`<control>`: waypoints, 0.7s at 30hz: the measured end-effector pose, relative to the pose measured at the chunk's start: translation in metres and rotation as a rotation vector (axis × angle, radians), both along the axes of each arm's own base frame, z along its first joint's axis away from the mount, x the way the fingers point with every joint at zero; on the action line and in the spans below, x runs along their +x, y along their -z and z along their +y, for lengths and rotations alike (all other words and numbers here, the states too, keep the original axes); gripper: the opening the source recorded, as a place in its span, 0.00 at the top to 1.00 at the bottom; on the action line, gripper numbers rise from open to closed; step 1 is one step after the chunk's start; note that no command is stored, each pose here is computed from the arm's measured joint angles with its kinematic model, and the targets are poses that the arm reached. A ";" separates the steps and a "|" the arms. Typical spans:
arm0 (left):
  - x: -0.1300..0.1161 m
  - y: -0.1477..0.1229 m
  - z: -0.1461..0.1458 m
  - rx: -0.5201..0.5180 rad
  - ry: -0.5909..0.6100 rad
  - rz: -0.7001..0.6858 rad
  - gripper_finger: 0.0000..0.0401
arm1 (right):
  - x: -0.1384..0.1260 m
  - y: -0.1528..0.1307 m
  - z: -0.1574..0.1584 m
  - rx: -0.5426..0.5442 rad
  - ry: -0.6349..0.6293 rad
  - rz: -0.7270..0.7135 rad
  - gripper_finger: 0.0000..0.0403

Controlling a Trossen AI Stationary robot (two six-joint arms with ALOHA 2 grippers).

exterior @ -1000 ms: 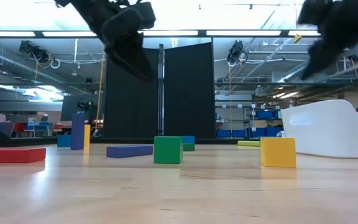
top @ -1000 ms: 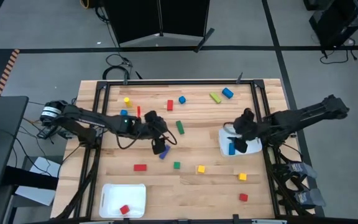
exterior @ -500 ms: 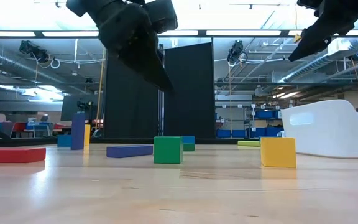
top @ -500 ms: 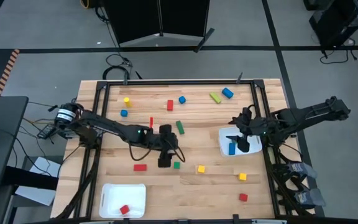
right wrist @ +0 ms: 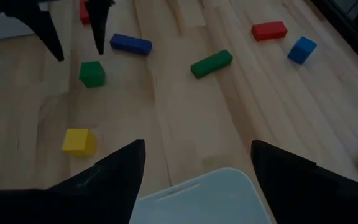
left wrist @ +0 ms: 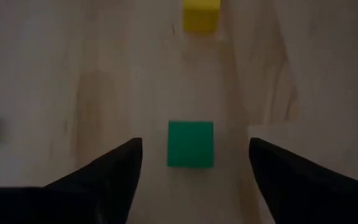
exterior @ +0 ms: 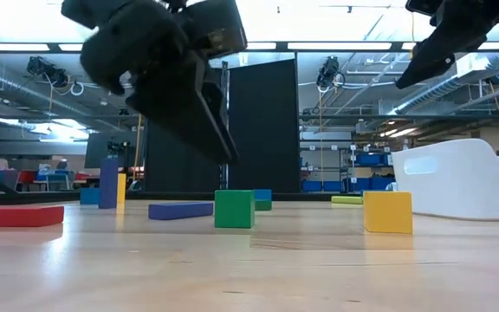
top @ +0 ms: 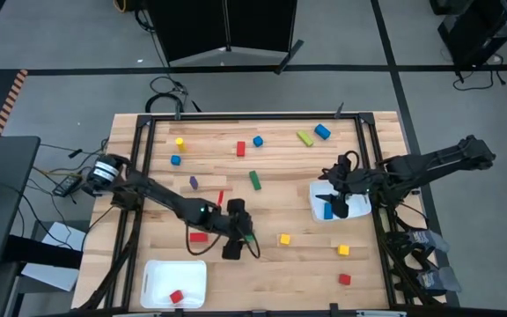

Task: Sort blocks by size
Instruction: Put the green square block into the bottom white bin

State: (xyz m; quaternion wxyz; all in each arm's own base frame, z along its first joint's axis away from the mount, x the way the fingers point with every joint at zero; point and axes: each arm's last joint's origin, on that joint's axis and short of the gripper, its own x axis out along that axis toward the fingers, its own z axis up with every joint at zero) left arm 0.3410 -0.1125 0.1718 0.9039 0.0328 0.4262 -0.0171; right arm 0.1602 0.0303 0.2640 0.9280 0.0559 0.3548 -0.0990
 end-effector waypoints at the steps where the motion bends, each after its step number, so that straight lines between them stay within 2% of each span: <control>1: 0.000 0.004 0.000 0.000 -0.004 0.011 0.24 | 0.002 0.000 0.000 -0.002 -0.004 -0.001 0.25; 10: 0.011 0.028 -0.004 -0.026 -0.042 0.011 0.23 | 0.011 0.005 0.004 0.012 -0.032 0.020 0.25; 13: 0.011 0.036 -0.004 -0.020 -0.044 0.035 0.26 | 0.012 0.007 0.004 0.009 -0.033 0.028 0.26; 17: 0.013 0.043 -0.004 -0.016 -0.073 0.037 0.38 | 0.013 0.008 0.004 -0.010 -0.050 0.040 0.26; 21: 0.015 0.043 -0.004 -0.013 -0.070 0.021 0.59 | 0.013 0.008 0.003 -0.033 -0.067 0.042 0.27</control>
